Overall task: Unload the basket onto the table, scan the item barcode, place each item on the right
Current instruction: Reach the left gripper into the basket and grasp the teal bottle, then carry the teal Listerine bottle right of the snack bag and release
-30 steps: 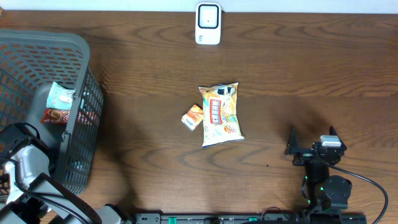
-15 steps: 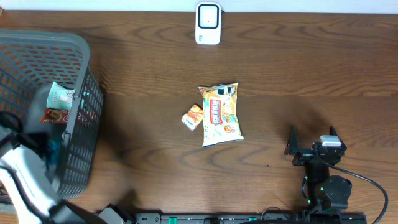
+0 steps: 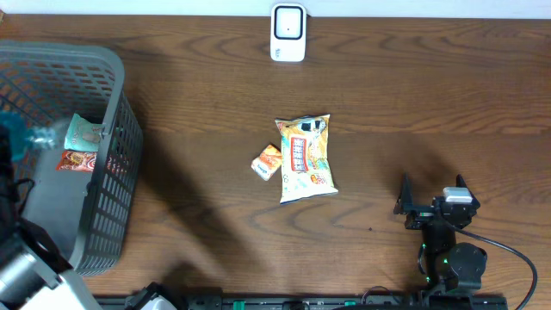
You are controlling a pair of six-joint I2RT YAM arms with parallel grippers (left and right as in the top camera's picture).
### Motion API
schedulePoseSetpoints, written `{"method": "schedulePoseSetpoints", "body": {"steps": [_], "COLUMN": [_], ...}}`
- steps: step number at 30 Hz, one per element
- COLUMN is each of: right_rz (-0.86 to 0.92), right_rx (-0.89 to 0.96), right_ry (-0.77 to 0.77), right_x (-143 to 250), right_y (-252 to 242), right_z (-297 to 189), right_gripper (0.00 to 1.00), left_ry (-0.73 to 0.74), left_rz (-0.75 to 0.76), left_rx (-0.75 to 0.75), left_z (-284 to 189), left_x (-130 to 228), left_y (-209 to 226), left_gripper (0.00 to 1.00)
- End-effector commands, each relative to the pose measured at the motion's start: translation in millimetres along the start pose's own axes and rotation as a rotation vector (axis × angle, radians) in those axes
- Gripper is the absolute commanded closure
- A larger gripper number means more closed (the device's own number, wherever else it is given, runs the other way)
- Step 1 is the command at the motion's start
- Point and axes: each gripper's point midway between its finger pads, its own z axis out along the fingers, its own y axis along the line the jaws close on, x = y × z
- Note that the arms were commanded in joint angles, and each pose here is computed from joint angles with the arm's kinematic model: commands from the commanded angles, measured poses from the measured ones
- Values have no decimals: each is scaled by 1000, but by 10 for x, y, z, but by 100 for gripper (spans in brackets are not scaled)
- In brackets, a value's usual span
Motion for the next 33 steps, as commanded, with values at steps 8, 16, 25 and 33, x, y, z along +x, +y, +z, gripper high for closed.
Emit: {"method": "schedulePoseSetpoints", "body": {"steps": [8,16,25,33], "right_rz": [-12,-12,-12,-12], "right_rx": [8,8,8,8], "right_ry": [3,3,3,3], "right_x": [10,10,10,10], "right_y": [-19,-19,-19,-19], "right_z": [-1,-1,-1,-1], "right_gripper": [1,1,1,1], "left_ry": [548,908,1225,1344], "left_rz": [45,236,485,566], "left_rx": [247,194,152,141], "left_z": [-123,-183,-569,-792], "left_x": [1489,3165,5246,6297], "left_y": [-748,-765,-235,379], "left_gripper": [55,55,55,55]}}
